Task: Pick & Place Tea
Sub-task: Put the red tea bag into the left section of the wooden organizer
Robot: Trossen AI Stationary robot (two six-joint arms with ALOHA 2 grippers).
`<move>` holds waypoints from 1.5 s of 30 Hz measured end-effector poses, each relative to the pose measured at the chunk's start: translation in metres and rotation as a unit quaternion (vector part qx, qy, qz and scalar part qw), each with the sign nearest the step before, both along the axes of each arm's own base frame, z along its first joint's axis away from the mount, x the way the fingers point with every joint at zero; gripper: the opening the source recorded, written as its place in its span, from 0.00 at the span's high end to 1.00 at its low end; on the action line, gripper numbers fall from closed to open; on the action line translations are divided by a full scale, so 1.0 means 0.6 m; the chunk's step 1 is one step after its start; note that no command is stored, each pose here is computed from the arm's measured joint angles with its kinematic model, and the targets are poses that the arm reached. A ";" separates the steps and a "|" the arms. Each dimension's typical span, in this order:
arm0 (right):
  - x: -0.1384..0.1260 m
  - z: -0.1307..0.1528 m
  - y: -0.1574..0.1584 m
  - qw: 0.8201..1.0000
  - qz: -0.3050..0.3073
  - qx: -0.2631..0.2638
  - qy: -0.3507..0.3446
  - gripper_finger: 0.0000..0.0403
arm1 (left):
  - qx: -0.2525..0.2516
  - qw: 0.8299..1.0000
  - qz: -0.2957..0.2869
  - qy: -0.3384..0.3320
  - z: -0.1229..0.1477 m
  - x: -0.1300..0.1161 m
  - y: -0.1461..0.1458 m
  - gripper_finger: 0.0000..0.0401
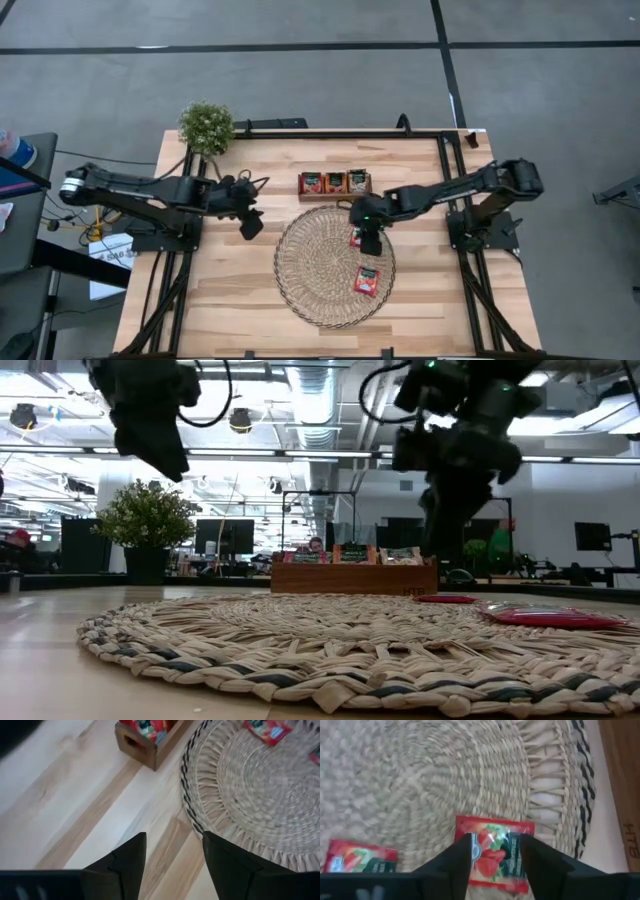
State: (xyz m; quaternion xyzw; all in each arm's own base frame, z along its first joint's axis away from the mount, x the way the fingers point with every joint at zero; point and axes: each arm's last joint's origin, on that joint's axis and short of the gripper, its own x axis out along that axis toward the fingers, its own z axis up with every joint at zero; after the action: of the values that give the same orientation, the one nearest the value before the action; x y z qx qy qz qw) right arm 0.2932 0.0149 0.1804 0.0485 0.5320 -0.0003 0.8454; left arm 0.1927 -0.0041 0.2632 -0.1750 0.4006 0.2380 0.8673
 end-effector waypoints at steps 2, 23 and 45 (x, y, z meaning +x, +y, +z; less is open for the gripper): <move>0.003 -0.007 -0.003 0.999 -0.003 -0.003 0.033 0.56 | 0.000 1.000 0.000 -0.004 -0.004 -0.015 0.001 0.53; 0.012 -0.060 -0.027 0.989 -0.081 0.015 0.120 0.52 | 0.025 0.999 -0.020 -0.013 -0.004 -0.048 0.003 0.53; 0.025 -0.079 -0.006 0.991 -0.050 0.051 0.115 0.77 | 0.028 0.999 -0.029 -0.020 -0.002 -0.046 0.003 0.53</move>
State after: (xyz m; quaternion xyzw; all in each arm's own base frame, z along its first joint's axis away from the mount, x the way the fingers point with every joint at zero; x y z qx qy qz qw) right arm 0.3082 0.0113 0.1327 0.1181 0.6217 -0.0209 0.7740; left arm 0.1652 -0.0024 0.2618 -0.1435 0.3813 0.2200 0.8863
